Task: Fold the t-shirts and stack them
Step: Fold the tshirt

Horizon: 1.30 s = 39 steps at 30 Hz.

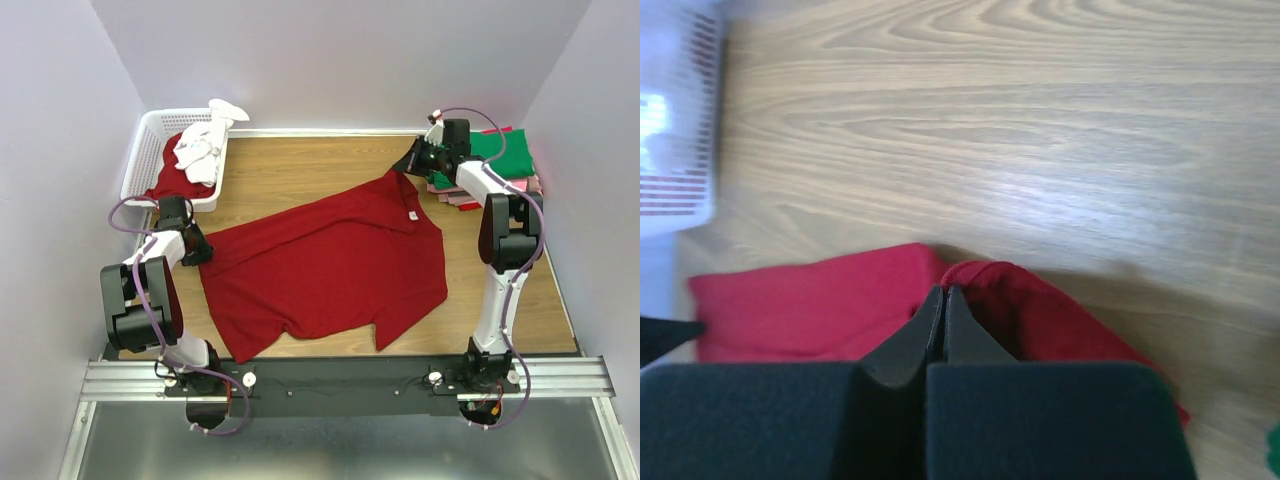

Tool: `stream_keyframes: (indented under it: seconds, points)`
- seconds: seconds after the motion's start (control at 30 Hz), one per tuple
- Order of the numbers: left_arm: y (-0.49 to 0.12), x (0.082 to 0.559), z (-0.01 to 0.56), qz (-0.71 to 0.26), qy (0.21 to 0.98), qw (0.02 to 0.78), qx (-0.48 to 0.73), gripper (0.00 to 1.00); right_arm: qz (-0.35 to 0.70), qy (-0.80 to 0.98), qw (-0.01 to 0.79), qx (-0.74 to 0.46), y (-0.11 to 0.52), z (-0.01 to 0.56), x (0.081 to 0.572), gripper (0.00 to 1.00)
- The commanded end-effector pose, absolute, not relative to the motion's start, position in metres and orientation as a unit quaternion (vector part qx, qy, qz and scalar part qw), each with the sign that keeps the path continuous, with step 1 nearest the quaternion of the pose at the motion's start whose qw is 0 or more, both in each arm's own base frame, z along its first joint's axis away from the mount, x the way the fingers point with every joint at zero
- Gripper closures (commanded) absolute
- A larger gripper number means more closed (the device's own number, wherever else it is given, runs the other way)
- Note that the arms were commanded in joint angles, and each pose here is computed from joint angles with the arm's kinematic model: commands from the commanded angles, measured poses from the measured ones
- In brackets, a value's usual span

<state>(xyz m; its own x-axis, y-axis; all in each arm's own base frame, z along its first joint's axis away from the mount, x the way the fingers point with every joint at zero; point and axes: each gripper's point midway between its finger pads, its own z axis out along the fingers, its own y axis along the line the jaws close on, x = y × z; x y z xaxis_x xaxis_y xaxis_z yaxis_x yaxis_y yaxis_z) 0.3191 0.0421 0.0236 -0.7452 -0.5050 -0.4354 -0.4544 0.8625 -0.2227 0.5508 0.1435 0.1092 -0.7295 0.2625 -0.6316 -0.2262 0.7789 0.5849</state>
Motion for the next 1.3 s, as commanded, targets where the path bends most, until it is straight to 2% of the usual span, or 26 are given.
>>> stream_keyframes:
  seconds: [0.0, 0.33, 0.47, 0.53, 0.6, 0.8, 1.0, 1.03, 1.1, 1.13, 1.17, 1.2, 1.27]
  points:
    - [0.048, 0.318, 0.02, -0.038, 0.935, 0.24, -0.26, 0.76, 0.409, 0.834, 0.368, 0.037, 0.145, 0.139, 0.552, 1.0]
    - [0.048, 0.318, 0.02, -0.04, 0.934, 0.24, -0.26, 0.76, 0.389, 0.836, 0.376, 0.095, 0.106, 0.131, 0.561, 0.99]
    - [0.047, 0.317, 0.02, -0.04, 0.935, 0.24, -0.259, 0.76, 0.39, 0.834, 0.374, 0.107, 0.1, 0.129, 0.564, 0.92]
    - [0.048, 0.317, 0.02, -0.04, 0.935, 0.24, -0.26, 0.76, 0.397, 0.831, 0.372, 0.111, 0.098, 0.132, 0.565, 0.83]
    - [0.048, 0.317, 0.02, -0.039, 0.935, 0.24, -0.26, 0.76, 0.403, 0.827, 0.374, 0.118, 0.092, 0.136, 0.567, 0.79]
    - [0.047, 0.318, 0.02, -0.039, 0.934, 0.24, -0.26, 0.76, 0.406, 0.819, 0.385, 0.125, 0.074, 0.146, 0.571, 0.78]
    - [0.045, 0.321, 0.027, -0.049, 0.934, 0.25, -0.251, 0.76, 0.425, 0.815, 0.39, 0.061, 0.084, 0.154, 0.565, 0.76]
    - [0.041, 0.324, 0.031, -0.06, 0.934, 0.257, -0.242, 0.76, 0.429, 0.813, 0.391, 0.039, 0.087, 0.156, 0.56, 0.66]
    - [0.039, 0.328, 0.045, -0.069, 0.929, 0.28, -0.233, 0.75, 0.433, 0.81, 0.395, 0.007, 0.09, 0.158, 0.554, 0.6]
    - [0.039, 0.33, 0.051, -0.073, 0.926, 0.293, -0.229, 0.74, 0.434, 0.808, 0.398, -0.007, 0.092, 0.162, 0.55, 0.53]
    - [0.036, 0.333, 0.064, -0.081, 0.92, 0.313, -0.22, 0.7, 0.43, 0.81, 0.397, -0.028, 0.094, 0.159, 0.545, 0.5]
    - [0.036, 0.335, 0.07, -0.083, 0.917, 0.323, -0.218, 0.61, 0.428, 0.812, 0.394, -0.04, 0.097, 0.157, 0.541, 0.48]
    - [0.033, 0.336, 0.083, -0.092, 0.911, 0.343, -0.212, 0.54, 0.411, 0.816, 0.399, -0.08, 0.099, 0.156, 0.536, 0.49]
